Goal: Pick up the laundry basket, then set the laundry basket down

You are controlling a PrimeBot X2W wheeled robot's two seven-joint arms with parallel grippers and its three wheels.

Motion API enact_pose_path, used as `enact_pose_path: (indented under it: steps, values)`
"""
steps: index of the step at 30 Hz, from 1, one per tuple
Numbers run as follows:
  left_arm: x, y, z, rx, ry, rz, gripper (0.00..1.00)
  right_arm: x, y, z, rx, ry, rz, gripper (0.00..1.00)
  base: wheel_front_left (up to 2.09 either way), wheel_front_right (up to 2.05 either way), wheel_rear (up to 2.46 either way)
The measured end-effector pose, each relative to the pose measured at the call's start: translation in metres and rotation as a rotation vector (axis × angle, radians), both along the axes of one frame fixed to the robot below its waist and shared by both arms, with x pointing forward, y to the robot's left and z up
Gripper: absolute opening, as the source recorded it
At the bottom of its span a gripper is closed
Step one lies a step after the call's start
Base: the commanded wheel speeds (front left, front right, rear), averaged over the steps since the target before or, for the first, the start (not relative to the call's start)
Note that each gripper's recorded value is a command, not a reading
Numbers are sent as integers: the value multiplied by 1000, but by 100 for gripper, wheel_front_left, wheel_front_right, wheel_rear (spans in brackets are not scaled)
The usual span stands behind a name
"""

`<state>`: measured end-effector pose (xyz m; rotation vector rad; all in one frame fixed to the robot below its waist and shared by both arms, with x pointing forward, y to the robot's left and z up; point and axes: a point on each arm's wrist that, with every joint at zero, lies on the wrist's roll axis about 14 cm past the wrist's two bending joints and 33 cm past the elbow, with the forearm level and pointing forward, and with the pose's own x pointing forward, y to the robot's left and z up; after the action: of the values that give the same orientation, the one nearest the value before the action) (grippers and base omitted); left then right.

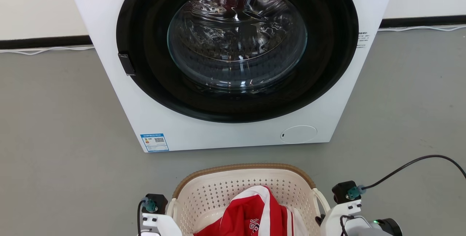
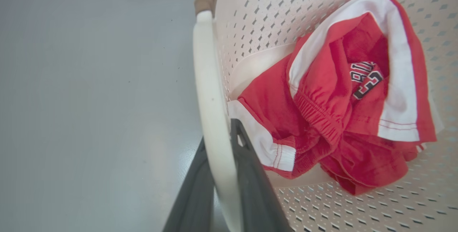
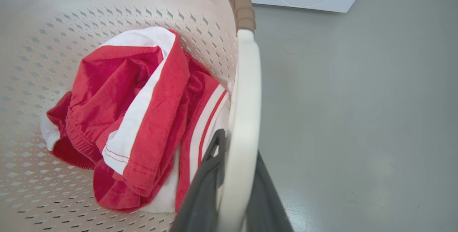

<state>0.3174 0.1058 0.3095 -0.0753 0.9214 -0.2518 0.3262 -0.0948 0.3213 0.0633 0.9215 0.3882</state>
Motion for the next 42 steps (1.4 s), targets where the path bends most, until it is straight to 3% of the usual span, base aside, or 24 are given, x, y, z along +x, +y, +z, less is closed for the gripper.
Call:
enact_pose_path:
  steps: [26, 34, 38, 42]
  values:
    - [0, 1, -7, -3, 17, 7, 0, 9, 2, -1, 6, -8, 7, 0, 0, 0, 0]
    - [29, 1, -5, -4, -26, 18, 0, 34, 2, -2, 20, -68, 7, 0, 0, 0, 0]
    - [58, 1, -6, -8, -79, 46, 0, 68, -1, 1, 37, -175, -2, 0, 0, 0, 0]
    - [77, 1, -14, -7, -92, 57, 0, 84, 0, -12, 43, -178, -2, 0, 0, 0, 0]
